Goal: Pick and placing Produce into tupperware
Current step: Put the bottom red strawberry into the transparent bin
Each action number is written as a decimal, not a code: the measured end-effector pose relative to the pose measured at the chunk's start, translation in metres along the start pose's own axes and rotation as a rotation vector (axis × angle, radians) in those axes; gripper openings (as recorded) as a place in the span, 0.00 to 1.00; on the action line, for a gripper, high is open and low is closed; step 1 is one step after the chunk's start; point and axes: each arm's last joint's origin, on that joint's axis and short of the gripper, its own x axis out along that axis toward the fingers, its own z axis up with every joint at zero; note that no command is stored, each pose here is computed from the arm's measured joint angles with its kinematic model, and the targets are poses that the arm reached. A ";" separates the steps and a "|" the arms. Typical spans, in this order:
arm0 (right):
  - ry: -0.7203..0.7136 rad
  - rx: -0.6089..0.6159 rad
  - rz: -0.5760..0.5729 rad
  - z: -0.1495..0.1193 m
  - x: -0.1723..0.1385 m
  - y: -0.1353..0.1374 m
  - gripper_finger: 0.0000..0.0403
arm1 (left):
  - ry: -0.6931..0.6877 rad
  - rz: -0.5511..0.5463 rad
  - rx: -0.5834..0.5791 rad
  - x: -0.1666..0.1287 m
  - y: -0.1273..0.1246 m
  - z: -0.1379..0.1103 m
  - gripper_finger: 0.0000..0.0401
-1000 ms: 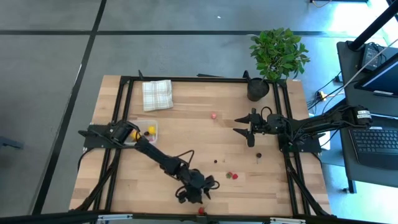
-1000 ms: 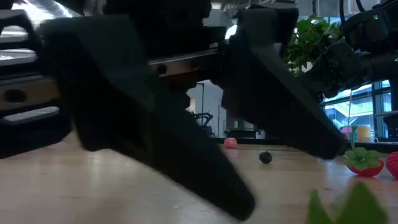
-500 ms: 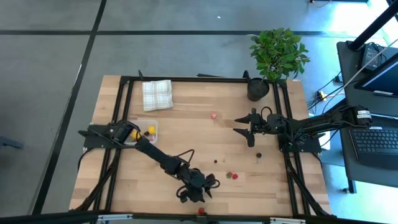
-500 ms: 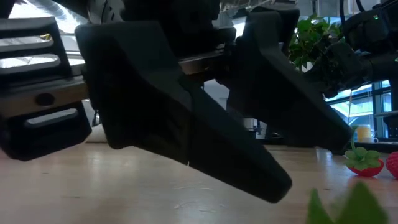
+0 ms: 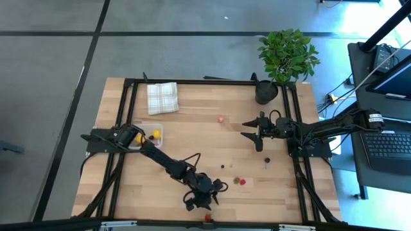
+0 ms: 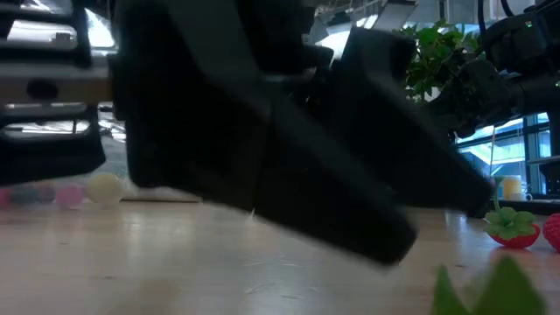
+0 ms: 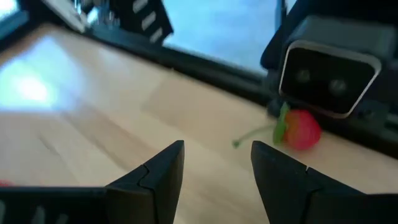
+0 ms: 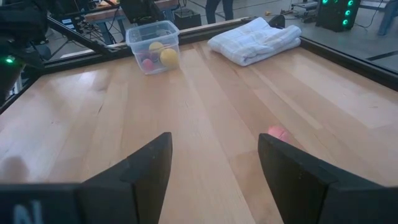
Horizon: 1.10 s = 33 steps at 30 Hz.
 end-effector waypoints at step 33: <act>0.098 0.016 -0.017 -0.010 0.000 -0.001 0.60 | -0.016 -0.263 -0.039 0.032 0.013 -0.013 0.35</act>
